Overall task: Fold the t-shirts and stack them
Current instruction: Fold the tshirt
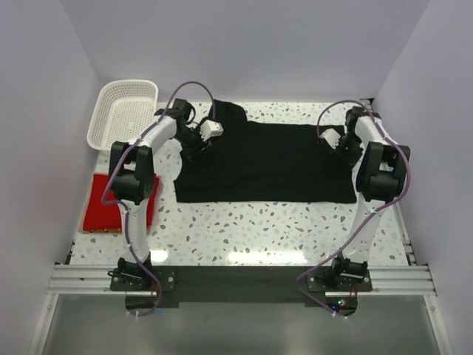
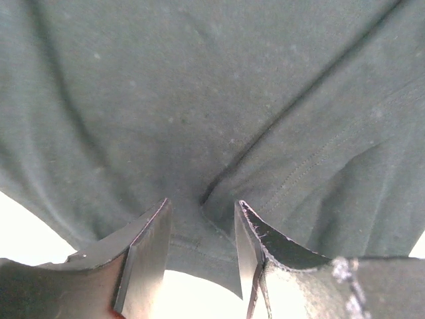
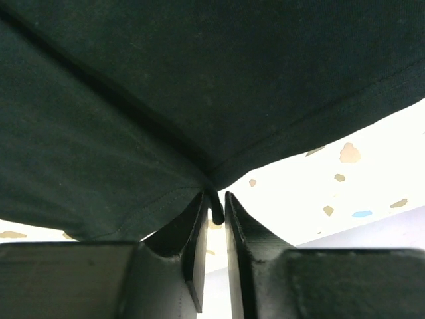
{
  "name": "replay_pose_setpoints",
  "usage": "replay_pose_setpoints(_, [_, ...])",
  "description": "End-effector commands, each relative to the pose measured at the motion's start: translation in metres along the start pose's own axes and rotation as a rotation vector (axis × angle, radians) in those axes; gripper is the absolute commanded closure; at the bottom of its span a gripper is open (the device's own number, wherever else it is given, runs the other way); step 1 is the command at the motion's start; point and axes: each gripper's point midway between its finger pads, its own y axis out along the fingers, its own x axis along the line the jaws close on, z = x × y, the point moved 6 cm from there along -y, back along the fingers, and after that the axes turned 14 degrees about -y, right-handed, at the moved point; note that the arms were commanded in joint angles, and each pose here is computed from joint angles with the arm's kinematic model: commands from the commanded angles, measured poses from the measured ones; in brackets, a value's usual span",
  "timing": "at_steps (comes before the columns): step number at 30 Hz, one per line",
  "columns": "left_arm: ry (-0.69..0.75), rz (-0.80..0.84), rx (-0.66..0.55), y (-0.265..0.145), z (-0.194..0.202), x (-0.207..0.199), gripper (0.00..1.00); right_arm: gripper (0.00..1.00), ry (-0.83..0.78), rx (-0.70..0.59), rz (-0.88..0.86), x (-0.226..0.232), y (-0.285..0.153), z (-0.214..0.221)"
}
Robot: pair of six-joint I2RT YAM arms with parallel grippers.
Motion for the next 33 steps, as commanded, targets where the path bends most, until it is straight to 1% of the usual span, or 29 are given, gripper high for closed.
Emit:
replay_pose_setpoints(1, [0.024,0.004,0.023,0.003,0.005,0.002,0.52,0.77,0.009,0.021,0.022,-0.004,0.000,0.001])
replay_pose_setpoints(3, [0.022,0.000,0.038,0.006,0.008,0.004,0.53,0.74,0.011,0.021,0.024,-0.004,0.000,0.001])
replay_pose_setpoints(4, [0.022,-0.003,0.042,0.007,0.010,0.004,0.56,0.73,0.012,0.021,0.022,-0.004,0.000,0.001])
replay_pose_setpoints(5, [0.027,-0.003,0.039,0.007,0.009,0.004,0.68,0.72,0.012,0.023,0.021,-0.003,0.000,0.001])
replay_pose_setpoints(6, [0.032,0.001,0.033,0.006,0.007,0.003,0.78,0.72,0.011,0.024,0.023,-0.004,-0.001,0.001])
replay_pose_setpoints(8, [0.044,0.008,0.022,0.002,0.005,0.001,0.86,0.71,0.011,0.026,0.024,-0.004,-0.001,0.002])
replay_pose_setpoints(9, [0.051,0.010,0.007,-0.003,0.001,-0.001,0.93,0.71,0.009,0.025,0.027,-0.004,-0.002,0.001])
replay_pose_setpoints(12, [0.067,0.013,-0.014,-0.012,-0.004,-0.005,1.00,0.71,0.009,0.021,0.027,-0.005,-0.001,0.001])
replay_pose_setpoints(17, [0.065,0.026,-0.023,-0.015,-0.005,-0.009,1.00,0.72,0.009,0.018,0.026,-0.005,-0.001,0.000])
replay_pose_setpoints(19, [0.052,0.024,-0.013,-0.015,-0.004,-0.009,0.74,0.72,0.011,0.019,0.025,-0.004,-0.001,0.001])
replay_pose_setpoints(20, [0.041,0.027,-0.006,-0.013,-0.003,-0.008,0.65,0.71,0.009,0.018,0.026,-0.004,-0.001,0.001])
replay_pose_setpoints(21, [0.032,0.032,0.004,-0.013,-0.002,-0.009,0.54,0.71,0.008,0.018,0.028,-0.004,-0.001,0.000])
replay_pose_setpoints(23, [0.019,0.037,0.012,-0.010,0.000,-0.008,0.52,0.71,0.006,0.022,0.031,-0.004,-0.002,0.001])
replay_pose_setpoints(26, [-0.003,0.048,0.033,-0.003,0.005,-0.007,0.51,0.70,0.008,0.022,0.029,-0.004,-0.001,0.001])
replay_pose_setpoints(28, [-0.008,0.042,0.050,0.001,0.008,-0.005,0.53,0.70,0.008,0.022,0.031,-0.005,-0.001,0.001])
replay_pose_setpoints(29, [-0.012,0.042,0.056,0.003,0.010,-0.004,0.56,0.70,0.006,0.024,0.030,-0.004,-0.001,0.001])
replay_pose_setpoints(32, [-0.014,0.048,0.057,0.004,0.010,-0.005,0.72,0.70,0.008,0.027,0.026,-0.004,0.001,0.001])
replay_pose_setpoints(33, [-0.013,0.055,0.052,0.004,0.010,-0.006,0.83,0.70,0.008,0.025,0.027,-0.004,0.000,0.001])
